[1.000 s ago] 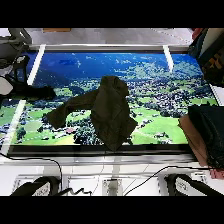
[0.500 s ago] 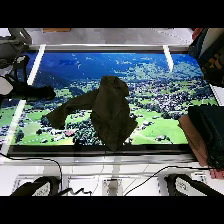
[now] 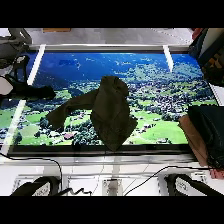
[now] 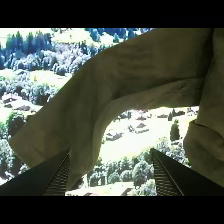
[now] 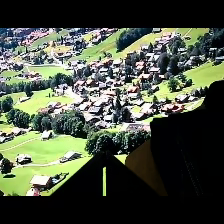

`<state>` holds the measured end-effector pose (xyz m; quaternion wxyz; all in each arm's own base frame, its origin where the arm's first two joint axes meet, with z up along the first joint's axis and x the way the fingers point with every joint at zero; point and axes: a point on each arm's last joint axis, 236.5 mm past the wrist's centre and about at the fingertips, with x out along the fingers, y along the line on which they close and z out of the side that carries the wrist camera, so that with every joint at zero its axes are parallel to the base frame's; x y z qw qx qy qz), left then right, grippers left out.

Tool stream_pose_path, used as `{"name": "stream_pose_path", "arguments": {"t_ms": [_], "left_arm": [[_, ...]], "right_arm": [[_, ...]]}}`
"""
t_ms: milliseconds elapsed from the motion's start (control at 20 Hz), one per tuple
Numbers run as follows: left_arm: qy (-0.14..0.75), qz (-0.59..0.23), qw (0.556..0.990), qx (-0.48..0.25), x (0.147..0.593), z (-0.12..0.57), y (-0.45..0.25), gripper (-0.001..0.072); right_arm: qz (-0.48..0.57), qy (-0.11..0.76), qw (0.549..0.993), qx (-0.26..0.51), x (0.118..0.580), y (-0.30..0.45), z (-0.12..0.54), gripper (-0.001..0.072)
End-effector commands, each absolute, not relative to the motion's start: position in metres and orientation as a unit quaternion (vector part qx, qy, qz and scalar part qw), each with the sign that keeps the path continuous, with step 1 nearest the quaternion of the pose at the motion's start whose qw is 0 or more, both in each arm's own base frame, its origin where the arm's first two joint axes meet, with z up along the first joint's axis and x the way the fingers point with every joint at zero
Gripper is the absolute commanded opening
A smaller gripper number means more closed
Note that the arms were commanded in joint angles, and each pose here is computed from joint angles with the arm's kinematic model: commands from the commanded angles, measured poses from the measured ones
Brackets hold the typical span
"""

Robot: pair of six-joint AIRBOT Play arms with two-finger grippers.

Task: Fold the clothes and pants, and hang the long-sleeved shirts on hangers.

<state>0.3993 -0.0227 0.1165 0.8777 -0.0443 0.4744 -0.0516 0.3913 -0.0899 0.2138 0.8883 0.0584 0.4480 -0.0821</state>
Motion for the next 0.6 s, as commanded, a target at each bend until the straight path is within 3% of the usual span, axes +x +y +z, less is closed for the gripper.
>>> {"name": "stream_pose_path", "arguments": {"t_ms": [0,250,350,550], "left_arm": [[0.475,-0.051,0.878,-0.044,0.399,0.116,-0.022,0.0534],[0.543,-0.028,0.839,0.014,0.367,0.097,0.002,0.0531],[0.541,-0.035,0.839,0.055,0.367,0.089,0.011,0.0343],[0.545,-0.046,0.837,0.037,0.36,0.05,0.005,0.0344]], "right_arm": [[-0.056,0.449,0.889,0.066,0.394,-0.077,0.213,0.0023],[0.136,0.494,0.852,0.11,0.356,0.016,0.18,0.0023],[0.204,0.524,0.815,0.137,0.323,0.055,0.145,0.0023],[0.286,0.623,0.703,0.189,0.229,0.134,0.046,0.0023]]}}
